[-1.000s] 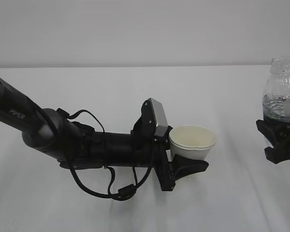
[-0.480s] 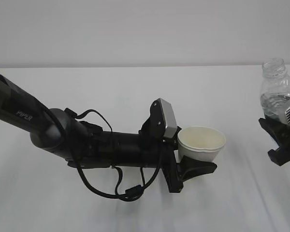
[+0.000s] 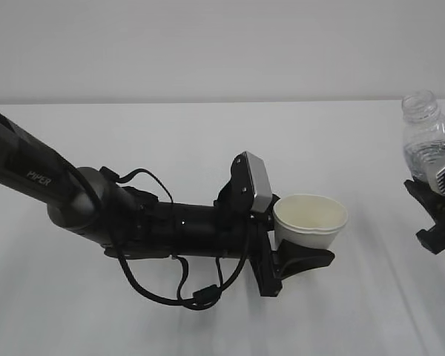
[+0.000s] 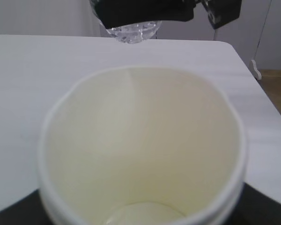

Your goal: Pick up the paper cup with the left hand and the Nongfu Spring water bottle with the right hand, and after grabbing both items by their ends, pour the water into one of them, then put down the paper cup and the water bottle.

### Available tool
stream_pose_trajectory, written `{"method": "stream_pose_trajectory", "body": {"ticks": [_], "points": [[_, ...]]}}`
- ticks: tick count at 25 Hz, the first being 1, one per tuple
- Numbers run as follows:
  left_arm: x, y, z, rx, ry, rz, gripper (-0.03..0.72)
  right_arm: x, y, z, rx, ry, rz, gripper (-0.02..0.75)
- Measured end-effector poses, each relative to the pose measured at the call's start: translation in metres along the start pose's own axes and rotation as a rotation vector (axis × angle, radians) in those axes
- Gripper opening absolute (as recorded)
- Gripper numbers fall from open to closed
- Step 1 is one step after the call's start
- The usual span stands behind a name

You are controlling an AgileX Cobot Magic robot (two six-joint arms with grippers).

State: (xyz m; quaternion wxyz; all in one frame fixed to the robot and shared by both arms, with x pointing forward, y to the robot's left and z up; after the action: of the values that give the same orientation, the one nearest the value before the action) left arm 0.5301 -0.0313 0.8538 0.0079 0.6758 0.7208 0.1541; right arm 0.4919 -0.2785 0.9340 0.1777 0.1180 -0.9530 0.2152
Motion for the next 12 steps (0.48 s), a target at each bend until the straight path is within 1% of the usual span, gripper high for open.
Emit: {"method": "stream_pose_trajectory", "body": {"ticks": [5, 12], "points": [[-0.0037, 0.0006, -0.0054, -0.012, -0.023, 0.004, 0.446, 0.0000, 0.0000, 0.0000, 0.066, 0.000, 0.000, 0.410], [-0.0093, -0.0064, -0.0086, -0.017, -0.029, 0.024, 0.446, 0.0000, -0.0002, 0.0000, 0.182, 0.001, 0.001, 0.410]]}}
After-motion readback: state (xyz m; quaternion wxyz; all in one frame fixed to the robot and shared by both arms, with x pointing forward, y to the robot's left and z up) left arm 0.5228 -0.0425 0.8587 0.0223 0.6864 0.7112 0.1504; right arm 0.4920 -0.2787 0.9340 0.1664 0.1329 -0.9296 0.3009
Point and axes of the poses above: a point on each arm's last joint axis where the gripper is mounted, x pointing back along that axis away from the gripper, y along the wrist's bending axis when the last joint is at zero, z = x × y, the point moved 2 cm from there along -x, pointing out along that axis toward the gripper, and after that the axes turned 14 degrees about -x, right-handed, at the moved point
